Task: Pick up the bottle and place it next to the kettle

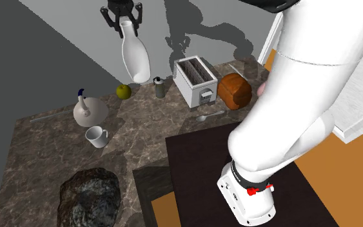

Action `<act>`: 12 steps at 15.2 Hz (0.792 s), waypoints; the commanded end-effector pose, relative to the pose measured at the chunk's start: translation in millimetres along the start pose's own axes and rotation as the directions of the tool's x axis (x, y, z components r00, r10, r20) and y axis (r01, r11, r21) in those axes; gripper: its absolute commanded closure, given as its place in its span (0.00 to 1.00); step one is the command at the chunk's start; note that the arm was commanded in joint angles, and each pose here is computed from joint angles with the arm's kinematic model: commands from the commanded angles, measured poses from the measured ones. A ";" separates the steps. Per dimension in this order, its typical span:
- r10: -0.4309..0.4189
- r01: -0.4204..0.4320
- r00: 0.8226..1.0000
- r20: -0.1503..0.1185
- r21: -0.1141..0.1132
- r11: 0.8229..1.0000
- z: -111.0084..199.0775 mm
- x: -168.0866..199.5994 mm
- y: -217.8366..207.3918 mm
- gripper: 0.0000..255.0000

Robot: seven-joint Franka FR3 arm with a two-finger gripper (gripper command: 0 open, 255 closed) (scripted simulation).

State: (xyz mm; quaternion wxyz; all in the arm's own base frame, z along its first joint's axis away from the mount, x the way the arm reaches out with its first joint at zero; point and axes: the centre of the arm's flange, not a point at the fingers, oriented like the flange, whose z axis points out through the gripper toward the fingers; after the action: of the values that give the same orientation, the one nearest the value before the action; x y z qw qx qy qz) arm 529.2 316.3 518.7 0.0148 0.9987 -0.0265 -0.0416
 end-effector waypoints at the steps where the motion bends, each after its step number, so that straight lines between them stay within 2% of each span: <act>1: 0.002 -0.002 1.000 0.000 0.000 1.000 -1.2 13.9 -20.6 1.00; 8: 0.002 -0.002 1.000 0.000 0.000 1.000 -8.7 68.9 -94.8 1.00; 12: 0.002 -0.002 1.000 0.000 0.000 1.000 12.3 70.7 -95.5 1.00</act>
State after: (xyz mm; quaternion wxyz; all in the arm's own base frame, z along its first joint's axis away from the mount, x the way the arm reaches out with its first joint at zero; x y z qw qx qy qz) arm 601.7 405.8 501.4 0.0151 0.9986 -0.0271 -0.0420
